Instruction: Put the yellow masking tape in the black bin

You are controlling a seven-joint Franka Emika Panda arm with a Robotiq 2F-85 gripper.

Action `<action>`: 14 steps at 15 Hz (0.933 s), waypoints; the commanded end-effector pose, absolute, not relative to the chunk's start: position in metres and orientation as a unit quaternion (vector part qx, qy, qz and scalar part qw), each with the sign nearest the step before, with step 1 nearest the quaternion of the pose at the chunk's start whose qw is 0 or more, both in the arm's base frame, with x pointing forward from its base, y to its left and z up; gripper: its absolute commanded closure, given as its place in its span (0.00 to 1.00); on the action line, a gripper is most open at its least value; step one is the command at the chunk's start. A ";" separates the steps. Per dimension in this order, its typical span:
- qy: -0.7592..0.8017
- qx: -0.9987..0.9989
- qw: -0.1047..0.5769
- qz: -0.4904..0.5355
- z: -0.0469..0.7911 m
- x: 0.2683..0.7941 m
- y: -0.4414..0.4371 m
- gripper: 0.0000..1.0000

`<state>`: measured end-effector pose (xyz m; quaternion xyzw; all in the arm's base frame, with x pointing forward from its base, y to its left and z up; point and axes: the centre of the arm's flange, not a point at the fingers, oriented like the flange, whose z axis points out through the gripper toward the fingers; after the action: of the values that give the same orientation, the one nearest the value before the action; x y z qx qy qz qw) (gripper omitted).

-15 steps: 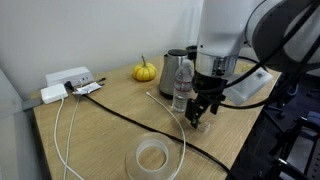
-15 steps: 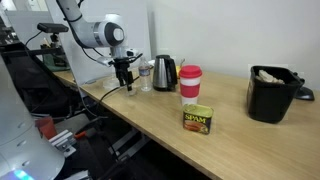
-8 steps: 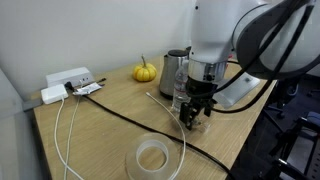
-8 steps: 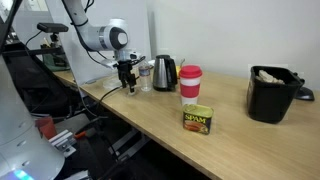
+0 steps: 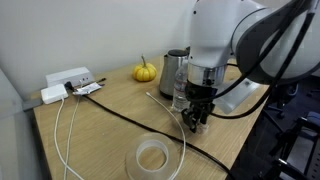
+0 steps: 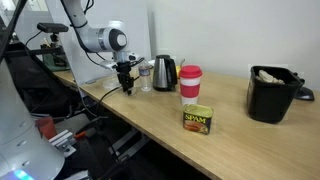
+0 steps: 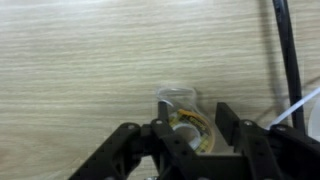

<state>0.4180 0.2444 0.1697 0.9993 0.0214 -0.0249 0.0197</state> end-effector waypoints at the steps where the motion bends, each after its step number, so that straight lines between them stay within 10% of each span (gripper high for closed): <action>1: 0.031 0.999 0.019 -0.022 0.164 0.421 0.247 0.72; 4: 0.030 0.999 0.020 -0.020 0.165 0.421 0.247 0.94; 14: 0.038 0.999 0.004 -0.002 0.225 0.358 0.258 0.92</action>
<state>0.3895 0.2627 0.1981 0.9992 0.0382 -0.0106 0.0105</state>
